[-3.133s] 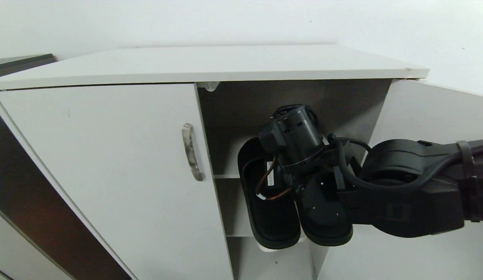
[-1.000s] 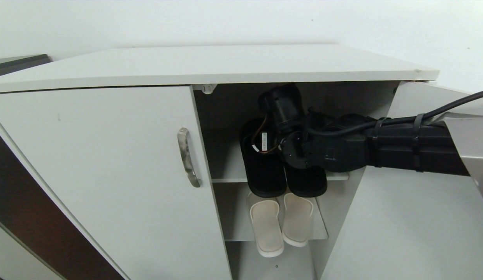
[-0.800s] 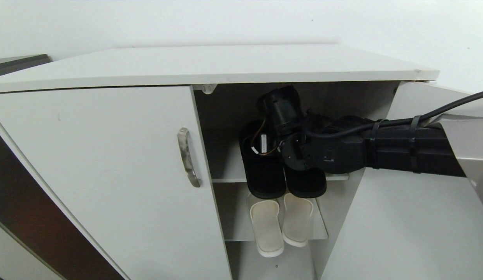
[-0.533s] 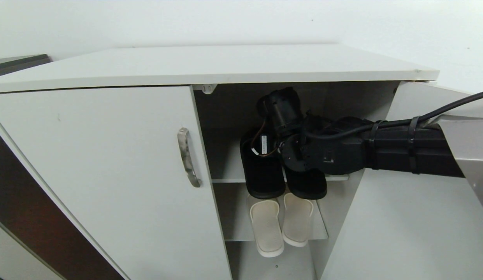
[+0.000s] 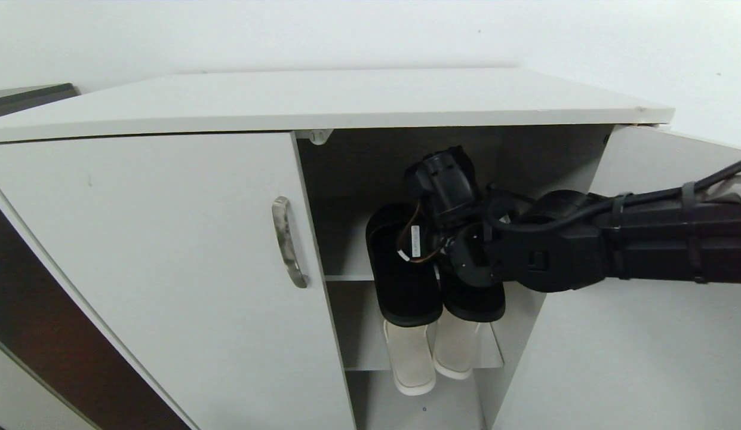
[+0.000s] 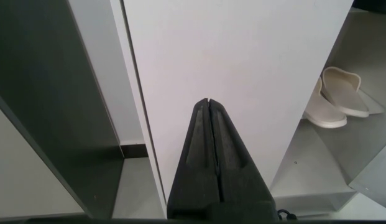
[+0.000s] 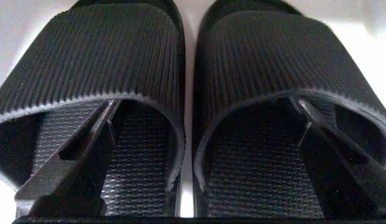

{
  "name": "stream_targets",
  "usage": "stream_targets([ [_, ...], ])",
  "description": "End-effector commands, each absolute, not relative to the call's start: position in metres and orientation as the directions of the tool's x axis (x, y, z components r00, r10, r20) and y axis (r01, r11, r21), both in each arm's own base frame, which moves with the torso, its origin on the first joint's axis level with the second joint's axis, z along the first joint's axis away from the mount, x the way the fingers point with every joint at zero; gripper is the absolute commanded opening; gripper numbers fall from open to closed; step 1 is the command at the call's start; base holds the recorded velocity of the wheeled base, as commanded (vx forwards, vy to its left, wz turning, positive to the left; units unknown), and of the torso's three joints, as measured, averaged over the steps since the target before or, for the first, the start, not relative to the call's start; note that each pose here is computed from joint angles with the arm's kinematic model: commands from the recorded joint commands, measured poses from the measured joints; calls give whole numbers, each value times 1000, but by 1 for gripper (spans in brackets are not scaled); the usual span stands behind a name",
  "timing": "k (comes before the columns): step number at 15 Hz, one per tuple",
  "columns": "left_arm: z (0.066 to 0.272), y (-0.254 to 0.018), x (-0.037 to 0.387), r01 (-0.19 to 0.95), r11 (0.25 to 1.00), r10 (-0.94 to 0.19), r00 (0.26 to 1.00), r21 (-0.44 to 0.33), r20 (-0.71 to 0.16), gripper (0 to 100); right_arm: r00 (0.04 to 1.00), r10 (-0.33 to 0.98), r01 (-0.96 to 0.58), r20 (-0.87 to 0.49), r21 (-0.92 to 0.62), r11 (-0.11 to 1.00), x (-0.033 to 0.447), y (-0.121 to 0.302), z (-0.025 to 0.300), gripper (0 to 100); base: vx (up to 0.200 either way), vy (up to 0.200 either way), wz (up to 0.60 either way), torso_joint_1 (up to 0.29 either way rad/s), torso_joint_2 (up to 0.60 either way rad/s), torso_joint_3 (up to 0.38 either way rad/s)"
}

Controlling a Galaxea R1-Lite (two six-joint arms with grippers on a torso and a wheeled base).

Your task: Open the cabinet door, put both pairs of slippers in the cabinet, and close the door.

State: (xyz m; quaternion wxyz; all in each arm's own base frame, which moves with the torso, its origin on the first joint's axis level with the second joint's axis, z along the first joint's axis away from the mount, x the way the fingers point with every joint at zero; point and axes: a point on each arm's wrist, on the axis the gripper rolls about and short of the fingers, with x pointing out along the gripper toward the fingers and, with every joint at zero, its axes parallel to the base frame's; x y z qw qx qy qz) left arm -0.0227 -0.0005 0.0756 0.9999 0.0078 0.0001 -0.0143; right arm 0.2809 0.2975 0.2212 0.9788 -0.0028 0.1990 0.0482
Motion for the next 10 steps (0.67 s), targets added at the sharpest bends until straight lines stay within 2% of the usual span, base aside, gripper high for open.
stream_targets([
  [1, 76, 0, -23, 29, 999, -29, 1000, 15, 0, 0, 918, 156, -151, -364, 43, 988, 236, 284, 239, 100, 0, 0, 0, 0, 0, 0],
  [3, 76, 0, -23, 29, 999, -29, 1000, 15, 0, 0, 925, 180, -170, -333, 59, 984, 215, 277, 234, 100, 0, 0, 0, 0, 0, 0],
  [7, 76, 0, -23, 29, 999, -29, 1000, 15, 0, 0, 936, 189, -179, -297, 58, 982, 210, 273, 230, 100, 0, 0, 0, 0, 0, 0],
  [8, 76, 0, -23, 29, 999, -29, 1000, 15, 0, 0, 931, 204, -197, -304, 51, 979, 205, 276, 227, 0, 0, 0, 0, 0, 0, 0],
  [10, 76, 0, -23, 29, 999, -29, 1000, 15, 0, 0, 926, 223, -219, -304, 49, 974, 199, 280, 227, 0, 0, 0, 0, 0, 0, 0],
])
